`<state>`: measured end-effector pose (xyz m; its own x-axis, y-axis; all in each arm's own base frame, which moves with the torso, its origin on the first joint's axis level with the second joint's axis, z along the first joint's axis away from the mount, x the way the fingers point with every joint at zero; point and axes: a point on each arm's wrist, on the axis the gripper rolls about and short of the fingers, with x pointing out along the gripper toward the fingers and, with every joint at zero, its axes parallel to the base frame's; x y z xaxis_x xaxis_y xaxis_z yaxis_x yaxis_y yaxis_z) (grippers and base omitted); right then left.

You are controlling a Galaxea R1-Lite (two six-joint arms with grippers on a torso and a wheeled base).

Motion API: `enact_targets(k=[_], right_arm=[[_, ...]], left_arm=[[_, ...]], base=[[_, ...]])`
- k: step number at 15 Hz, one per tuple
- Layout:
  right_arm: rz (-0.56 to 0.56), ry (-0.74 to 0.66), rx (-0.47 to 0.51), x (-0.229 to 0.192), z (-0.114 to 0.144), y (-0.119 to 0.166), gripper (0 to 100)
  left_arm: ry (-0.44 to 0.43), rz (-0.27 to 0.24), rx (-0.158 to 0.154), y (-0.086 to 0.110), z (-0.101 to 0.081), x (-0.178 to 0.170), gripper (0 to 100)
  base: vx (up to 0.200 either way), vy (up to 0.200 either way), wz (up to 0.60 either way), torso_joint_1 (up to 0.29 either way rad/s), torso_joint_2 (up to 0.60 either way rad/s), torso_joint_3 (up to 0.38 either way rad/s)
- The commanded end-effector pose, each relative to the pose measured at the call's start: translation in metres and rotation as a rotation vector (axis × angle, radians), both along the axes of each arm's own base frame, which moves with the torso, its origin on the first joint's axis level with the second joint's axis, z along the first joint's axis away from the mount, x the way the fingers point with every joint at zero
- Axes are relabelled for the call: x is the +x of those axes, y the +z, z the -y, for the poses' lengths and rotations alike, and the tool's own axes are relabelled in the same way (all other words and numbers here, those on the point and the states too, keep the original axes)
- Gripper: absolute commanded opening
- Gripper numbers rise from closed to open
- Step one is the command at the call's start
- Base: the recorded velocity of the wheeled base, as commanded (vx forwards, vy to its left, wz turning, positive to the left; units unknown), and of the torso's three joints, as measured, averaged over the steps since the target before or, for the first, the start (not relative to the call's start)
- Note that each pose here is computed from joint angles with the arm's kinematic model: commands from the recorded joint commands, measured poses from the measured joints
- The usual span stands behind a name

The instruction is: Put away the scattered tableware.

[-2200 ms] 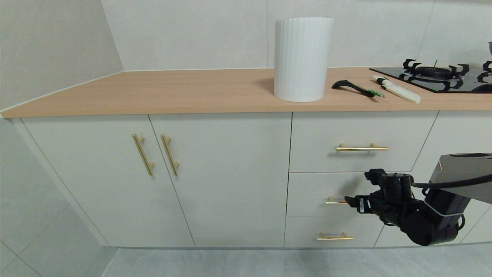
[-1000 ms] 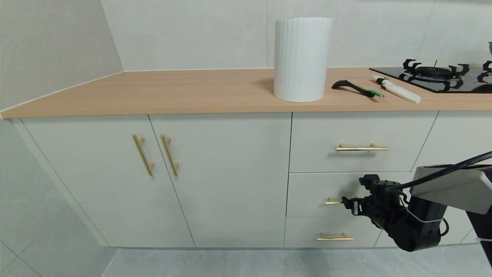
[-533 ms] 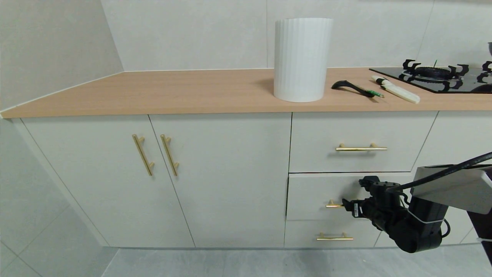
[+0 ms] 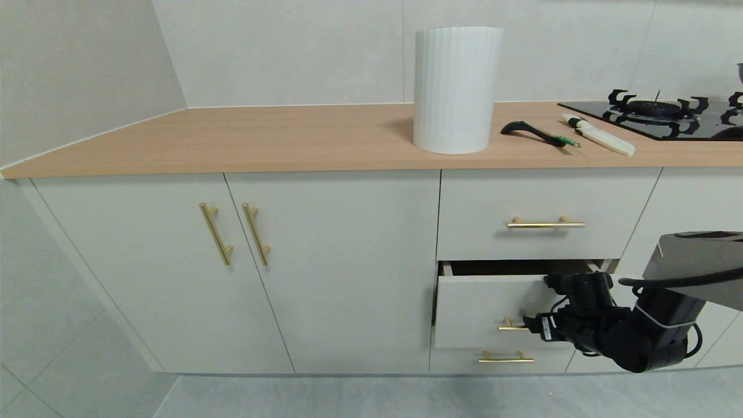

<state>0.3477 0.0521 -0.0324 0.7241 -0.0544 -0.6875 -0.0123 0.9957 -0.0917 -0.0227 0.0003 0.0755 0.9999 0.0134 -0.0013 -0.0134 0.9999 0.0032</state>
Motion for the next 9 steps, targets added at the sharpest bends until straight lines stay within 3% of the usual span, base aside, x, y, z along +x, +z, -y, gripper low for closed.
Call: enact_targets(k=[1, 5, 9], right_arm=[[0.036, 0.047, 0.023, -0.015, -0.010, 0.051, 100], [0.017, 0.123, 0.027, -0.045, -0.027, 0.097, 100], [0.092, 0.137, 0.077, -0.059, -0.039, 0.129, 100]], left_arm=[[0.000, 0.000, 0.000, 0.000, 0.000, 0.000, 100], [0.000, 0.000, 0.000, 0.000, 0.000, 0.000, 100], [0.002, 0.000, 0.000, 0.000, 0.000, 0.000, 100]], base=[[0.000, 0.000, 0.00, 0.000, 0.00, 0.000], [0.000, 0.000, 0.00, 0.000, 0.00, 0.000], [0.000, 0.000, 0.00, 0.000, 0.00, 0.000]])
